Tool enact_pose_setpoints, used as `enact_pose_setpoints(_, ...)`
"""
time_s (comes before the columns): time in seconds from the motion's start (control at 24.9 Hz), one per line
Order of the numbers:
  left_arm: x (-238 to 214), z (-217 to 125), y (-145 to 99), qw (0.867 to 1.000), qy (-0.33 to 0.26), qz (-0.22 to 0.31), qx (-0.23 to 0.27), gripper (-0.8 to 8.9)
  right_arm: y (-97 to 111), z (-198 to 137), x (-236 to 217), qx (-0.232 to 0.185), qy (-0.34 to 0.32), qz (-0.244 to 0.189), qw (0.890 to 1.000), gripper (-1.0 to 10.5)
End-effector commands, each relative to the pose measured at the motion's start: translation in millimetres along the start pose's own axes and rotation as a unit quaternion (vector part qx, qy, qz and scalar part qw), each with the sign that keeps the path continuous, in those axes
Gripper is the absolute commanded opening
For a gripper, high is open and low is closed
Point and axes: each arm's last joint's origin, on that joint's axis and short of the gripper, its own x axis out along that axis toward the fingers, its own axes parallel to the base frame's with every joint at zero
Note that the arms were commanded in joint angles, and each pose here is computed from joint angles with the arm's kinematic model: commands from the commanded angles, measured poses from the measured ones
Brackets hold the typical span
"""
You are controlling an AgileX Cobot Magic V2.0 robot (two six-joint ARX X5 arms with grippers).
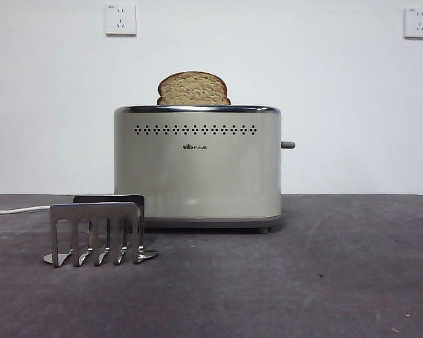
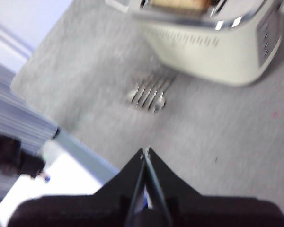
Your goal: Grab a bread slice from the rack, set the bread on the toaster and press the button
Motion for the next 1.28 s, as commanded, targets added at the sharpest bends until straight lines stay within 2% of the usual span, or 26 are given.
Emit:
enact_pose_setpoints(0.04, 1.5, -5.0, -1.5, 1.0, 0.025, -0.008, -0.01, 3.07, 3.4, -7.8, -3.3, -0.015, 0.016, 0.002, 1.0, -0.1)
enact_pose_setpoints(0.08, 1.5, -5.0, -1.5, 1.0, 0.025, -0.008, -0.01, 2.32, 4.2, -9.2, -4.4, -0.015, 0.017, 0.002, 1.0, -0.1)
enact_pose_setpoints(0.16, 1.5, -5.0, -1.5, 1.0, 0.025, -0.008, -0.01, -0.3, 5.2, -11.1, -5.8, -0.013, 0.02, 0.002, 1.0, -0.1)
enact_pose_setpoints(0.2, 1.5, -4.9, -1.5, 1.0, 0.025, -0.008, -0.011, -0.02, 5.4, -11.4, -5.9, -0.013, 0.021, 0.002, 1.0, -0.1)
enact_pose_setpoints(1.28, 1.3, -4.6, -0.6, 1.0, 0.024, -0.003, -0.011, -0.04, 4.9, -11.3, -5.8, -0.012, 0.021, 0.0, 1.0, 0.0)
